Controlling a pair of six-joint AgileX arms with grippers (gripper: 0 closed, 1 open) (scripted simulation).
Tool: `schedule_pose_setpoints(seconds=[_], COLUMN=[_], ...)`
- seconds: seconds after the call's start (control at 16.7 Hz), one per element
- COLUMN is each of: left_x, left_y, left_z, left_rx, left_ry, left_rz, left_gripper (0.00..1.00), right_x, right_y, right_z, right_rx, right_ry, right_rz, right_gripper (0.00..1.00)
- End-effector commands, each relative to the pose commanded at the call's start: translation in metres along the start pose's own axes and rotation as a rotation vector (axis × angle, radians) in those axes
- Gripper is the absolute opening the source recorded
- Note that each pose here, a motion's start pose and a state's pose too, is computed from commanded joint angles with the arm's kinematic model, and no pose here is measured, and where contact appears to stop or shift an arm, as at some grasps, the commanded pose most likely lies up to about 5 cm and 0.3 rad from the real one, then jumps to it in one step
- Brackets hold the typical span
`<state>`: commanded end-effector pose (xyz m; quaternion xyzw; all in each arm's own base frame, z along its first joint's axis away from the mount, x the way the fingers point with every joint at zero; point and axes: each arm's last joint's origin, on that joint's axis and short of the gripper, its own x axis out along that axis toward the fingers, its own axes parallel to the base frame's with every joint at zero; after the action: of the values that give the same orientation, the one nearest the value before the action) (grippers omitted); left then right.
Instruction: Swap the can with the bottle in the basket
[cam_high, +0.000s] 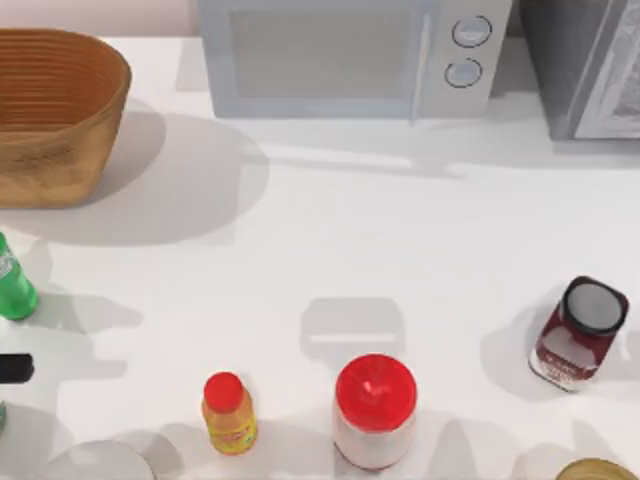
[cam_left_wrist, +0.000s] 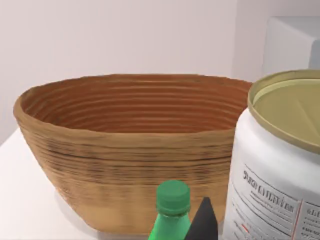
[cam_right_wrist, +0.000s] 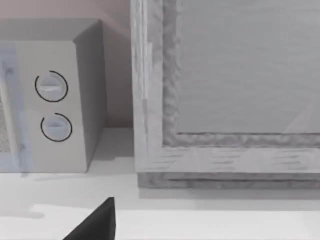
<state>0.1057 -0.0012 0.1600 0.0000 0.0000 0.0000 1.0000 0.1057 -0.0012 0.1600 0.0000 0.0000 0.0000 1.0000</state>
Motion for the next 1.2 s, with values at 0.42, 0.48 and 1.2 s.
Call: schedule_pose_setpoints(seconds=[0.42,0.48,1.2], left_x=[0.001,0.002,0.138], left_y=[-0.001,-0.002,-0.056], left_z=[0.005,0.011,0.086], left_rx=[0.002,0.002,-0.004], left_ry=[-0.004,-0.013,-0.007], left_rz=[-0.019,-0.042,-0.742], left_gripper=[0.00,0.00,0.00], right_x=[0.000,0.000,0.000], right_y=[0.000,0.000,0.000], right_z=[0.000,0.000,0.000], right_rx=[0.000,0.000,0.000], right_ry=[0.000,0.000,0.000], right_rz=[0.000,0.000,0.000], right_gripper=[1.00,1.00,1.00])
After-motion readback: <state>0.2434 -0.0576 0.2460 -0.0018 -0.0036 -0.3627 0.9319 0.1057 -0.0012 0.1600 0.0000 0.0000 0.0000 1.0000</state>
